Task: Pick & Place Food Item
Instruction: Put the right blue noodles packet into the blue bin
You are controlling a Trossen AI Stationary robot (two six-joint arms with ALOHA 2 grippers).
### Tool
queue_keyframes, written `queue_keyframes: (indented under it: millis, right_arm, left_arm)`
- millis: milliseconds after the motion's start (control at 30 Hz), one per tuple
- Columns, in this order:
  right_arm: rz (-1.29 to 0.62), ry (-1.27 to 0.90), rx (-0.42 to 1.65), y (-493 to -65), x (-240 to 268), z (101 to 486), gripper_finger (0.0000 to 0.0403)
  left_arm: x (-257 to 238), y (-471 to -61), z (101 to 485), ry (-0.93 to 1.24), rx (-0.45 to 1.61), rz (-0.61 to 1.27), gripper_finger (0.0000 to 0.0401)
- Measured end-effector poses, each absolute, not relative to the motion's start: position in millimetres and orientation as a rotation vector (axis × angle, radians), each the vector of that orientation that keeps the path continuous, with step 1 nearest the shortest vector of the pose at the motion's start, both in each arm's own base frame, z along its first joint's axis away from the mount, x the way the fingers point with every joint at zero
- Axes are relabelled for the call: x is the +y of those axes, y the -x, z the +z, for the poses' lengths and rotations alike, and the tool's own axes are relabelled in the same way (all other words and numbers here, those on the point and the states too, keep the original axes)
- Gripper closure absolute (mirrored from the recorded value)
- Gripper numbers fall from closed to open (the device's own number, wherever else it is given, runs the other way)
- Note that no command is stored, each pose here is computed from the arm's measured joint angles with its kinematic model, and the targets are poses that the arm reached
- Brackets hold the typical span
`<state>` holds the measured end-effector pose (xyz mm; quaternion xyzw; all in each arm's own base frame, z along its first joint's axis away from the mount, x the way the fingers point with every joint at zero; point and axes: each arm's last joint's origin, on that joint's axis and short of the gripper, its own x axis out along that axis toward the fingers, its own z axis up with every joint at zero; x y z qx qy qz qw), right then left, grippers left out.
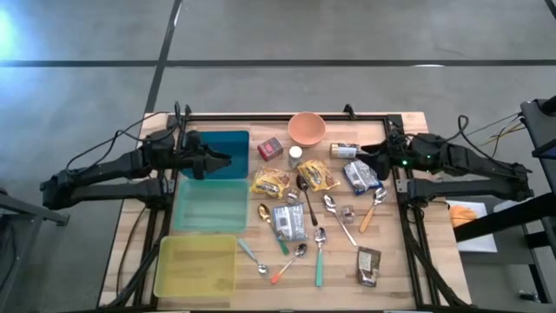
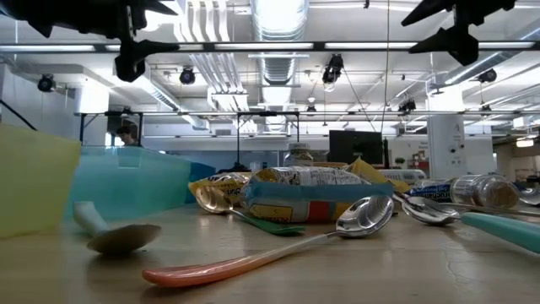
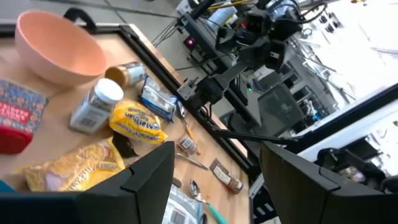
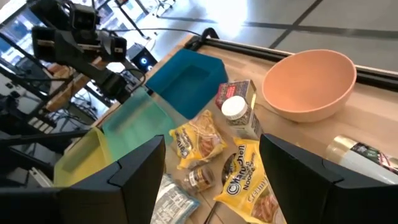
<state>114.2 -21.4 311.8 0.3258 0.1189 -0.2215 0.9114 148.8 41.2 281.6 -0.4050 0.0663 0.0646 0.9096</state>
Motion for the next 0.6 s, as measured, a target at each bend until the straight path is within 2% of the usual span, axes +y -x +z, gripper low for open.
queue_keyframes:
  millis: [300, 600]
  right_arm:
    - [-0.473, -0.656, 0.327, -134.4, -23.9, 302.9, 0.0145]
    - [-0.446, -0.49, 0.498, -159.5, -26.5, 286.4, 0.0145]
  left_arm:
    - [41.2, -149.7, 281.3, 0.844, 0.141, 0.127, 0.016]
    - [41.2, -149.7, 281.3, 0.877, 0.14, 0.13, 0.016]
